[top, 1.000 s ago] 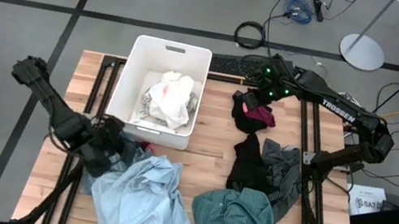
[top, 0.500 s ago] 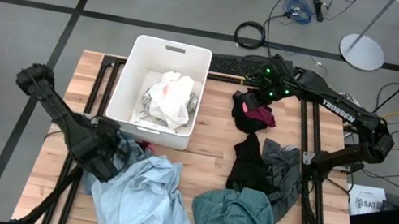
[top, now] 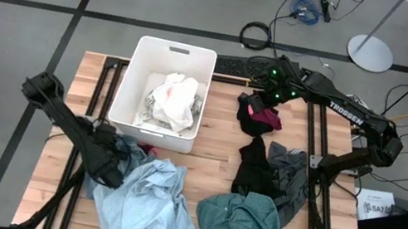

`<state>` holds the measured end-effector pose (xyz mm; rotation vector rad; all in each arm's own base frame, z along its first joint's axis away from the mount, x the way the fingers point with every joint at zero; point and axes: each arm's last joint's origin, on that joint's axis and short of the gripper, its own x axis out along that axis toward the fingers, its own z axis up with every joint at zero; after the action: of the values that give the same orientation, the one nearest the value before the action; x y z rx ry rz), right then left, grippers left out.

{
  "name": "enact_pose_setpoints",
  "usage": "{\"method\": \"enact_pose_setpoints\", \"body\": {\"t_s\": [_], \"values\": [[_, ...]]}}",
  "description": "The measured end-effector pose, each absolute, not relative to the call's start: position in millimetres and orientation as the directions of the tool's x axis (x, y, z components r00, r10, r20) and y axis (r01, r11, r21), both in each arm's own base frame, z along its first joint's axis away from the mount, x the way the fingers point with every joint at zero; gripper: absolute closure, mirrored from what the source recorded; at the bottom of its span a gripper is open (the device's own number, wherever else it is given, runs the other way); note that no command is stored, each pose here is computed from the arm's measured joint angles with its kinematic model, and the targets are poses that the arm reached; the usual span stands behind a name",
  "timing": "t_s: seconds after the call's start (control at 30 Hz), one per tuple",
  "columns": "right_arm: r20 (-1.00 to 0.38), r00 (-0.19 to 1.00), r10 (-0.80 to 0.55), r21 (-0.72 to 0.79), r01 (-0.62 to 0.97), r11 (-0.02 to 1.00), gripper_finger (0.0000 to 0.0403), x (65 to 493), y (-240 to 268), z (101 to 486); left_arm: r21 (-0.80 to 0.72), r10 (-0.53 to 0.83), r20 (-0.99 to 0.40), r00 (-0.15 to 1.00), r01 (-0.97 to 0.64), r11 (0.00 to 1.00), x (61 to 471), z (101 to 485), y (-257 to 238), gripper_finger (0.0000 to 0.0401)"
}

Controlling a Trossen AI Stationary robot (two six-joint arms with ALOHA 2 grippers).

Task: Sort clothes
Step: Move the bottom left red sock to the top right of the table

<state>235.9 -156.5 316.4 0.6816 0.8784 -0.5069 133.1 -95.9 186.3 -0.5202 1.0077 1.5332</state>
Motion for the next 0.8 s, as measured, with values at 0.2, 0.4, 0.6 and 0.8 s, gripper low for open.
{"method": "enact_pose_setpoints", "body": {"t_s": [0.2, 0.4, 0.6, 0.8], "values": [[-0.808, 0.572, -0.143, 0.333, 0.642, 0.691, 0.0403, 238.3, -158.3, 318.2, 0.249, 0.607, -0.777, -0.168, -0.967, 0.051, 139.8, 167.5, -88.5, 0.0393], [-0.816, 0.563, -0.131, 0.341, 0.652, 0.677, 0.0403, 237.4, -157.4, 317.4, -0.023, 0.301, -0.947, 0.111, -0.959, 0.281, 172.3, 155.8, -115.6, 0.0393], [-0.817, 0.561, -0.130, 0.342, 0.654, 0.675, 0.0403, 237.2, -157.3, 317.2, -0.179, 0.091, -0.969, 0.229, -0.908, 0.378, 190.9, 165.3, -134.7, 0.0393], [-0.817, 0.561, -0.130, 0.339, 0.651, 0.680, 0.0403, 237.2, -157.3, 317.3, -0.176, -0.001, -0.981, 0.193, -0.897, 0.406, 189.7, 167.3, -137.3, 0.0393]]}}
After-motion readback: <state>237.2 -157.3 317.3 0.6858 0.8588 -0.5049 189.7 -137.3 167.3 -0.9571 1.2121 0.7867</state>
